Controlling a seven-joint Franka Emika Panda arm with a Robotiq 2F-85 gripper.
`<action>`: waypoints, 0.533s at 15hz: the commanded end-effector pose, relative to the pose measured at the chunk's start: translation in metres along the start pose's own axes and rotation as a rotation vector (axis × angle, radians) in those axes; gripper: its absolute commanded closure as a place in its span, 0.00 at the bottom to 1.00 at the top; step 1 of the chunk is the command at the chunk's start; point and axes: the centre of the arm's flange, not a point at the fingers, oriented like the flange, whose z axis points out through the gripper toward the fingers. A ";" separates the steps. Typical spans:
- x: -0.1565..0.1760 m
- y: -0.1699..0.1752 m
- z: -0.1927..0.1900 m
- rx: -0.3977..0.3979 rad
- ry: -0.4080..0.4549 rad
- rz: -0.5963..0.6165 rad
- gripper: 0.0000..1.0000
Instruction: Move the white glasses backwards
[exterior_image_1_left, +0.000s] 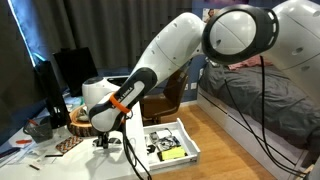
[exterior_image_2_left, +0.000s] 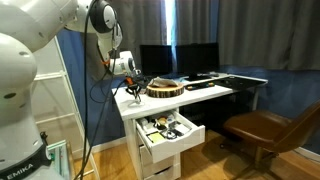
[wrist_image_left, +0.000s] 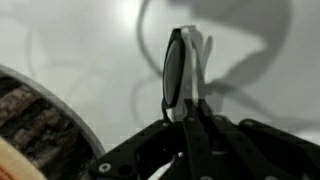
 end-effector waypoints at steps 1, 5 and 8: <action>0.040 -0.019 -0.037 -0.046 0.020 -0.174 0.98; 0.091 -0.033 -0.054 -0.017 -0.041 -0.382 0.98; 0.123 -0.030 -0.063 -0.019 -0.082 -0.541 0.98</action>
